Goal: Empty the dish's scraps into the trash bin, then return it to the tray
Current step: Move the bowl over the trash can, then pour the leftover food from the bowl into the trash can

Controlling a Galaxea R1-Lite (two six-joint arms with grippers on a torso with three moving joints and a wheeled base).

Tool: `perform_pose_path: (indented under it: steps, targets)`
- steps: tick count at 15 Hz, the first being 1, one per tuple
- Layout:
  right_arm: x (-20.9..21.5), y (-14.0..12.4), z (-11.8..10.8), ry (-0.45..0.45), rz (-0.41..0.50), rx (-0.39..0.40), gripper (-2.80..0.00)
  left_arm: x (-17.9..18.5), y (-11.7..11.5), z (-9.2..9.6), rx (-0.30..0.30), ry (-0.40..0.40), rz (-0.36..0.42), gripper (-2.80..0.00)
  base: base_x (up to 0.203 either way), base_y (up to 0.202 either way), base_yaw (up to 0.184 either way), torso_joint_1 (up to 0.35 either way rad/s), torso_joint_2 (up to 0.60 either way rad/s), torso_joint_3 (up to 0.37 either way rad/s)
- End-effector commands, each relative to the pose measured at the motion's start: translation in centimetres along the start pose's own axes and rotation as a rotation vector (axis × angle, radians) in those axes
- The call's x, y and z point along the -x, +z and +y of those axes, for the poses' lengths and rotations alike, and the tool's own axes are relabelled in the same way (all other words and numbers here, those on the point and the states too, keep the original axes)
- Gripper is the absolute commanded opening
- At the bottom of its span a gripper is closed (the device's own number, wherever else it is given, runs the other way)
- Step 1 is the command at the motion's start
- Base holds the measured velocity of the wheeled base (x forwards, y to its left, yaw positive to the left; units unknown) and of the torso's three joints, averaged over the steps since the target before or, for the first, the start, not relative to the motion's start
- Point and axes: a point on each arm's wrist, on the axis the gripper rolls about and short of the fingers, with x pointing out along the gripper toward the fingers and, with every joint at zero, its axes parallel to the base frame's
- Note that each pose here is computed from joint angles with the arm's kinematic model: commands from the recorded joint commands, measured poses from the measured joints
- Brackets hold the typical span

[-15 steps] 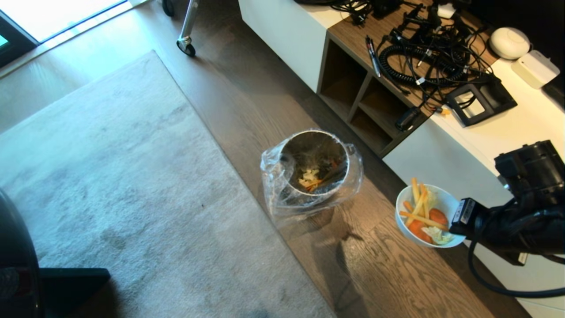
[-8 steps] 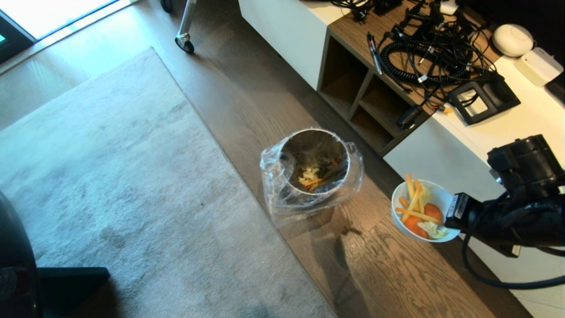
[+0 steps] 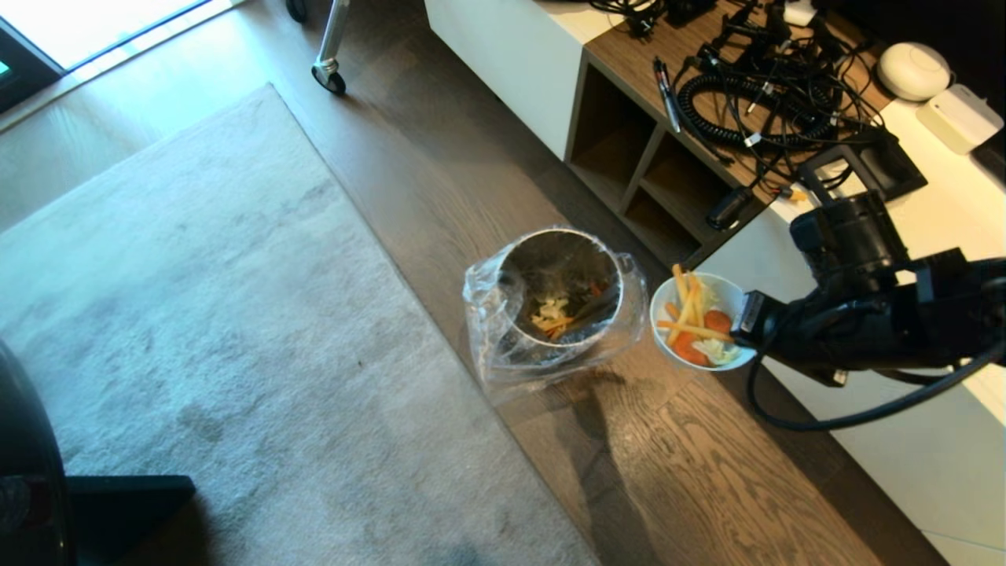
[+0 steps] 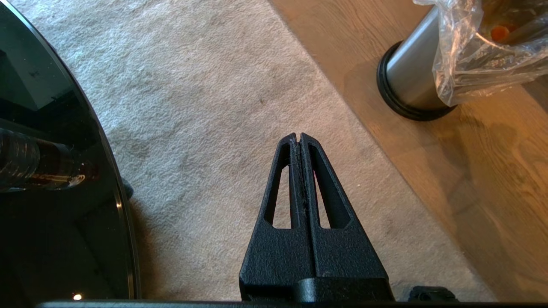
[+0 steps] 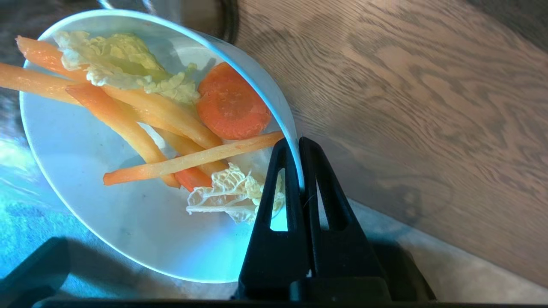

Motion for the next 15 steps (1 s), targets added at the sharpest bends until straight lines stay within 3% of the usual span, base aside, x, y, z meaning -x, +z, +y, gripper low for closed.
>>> perform_pose_path:
  steps: [1, 8, 15]
  targets:
    - [-1.5, 0.3, 1.4, 0.01, -0.001, 0.006, -2.8, 0.0, 0.0, 0.0, 0.001, 0.0, -0.001, -2.8, 0.0, 0.0, 0.0, 0.0, 0.0, 0.0]
    - [-4.3, 1.5, 5.7, 0.051, -0.107, 0.134, -2.8, 0.0, 0.0, 0.0, 0.001, 0.0, -0.001, -2.8, 0.0, 0.0, 0.0, 0.0, 0.0, 0.0]
    - [-5.3, 2.0, 8.1, 0.098, -0.273, 0.348, -2.8, 0.0, 0.0, 0.0, 0.001, 0.0, -0.001, -2.8, 0.0, 0.0, 0.0, 0.0, 0.0, 0.0]
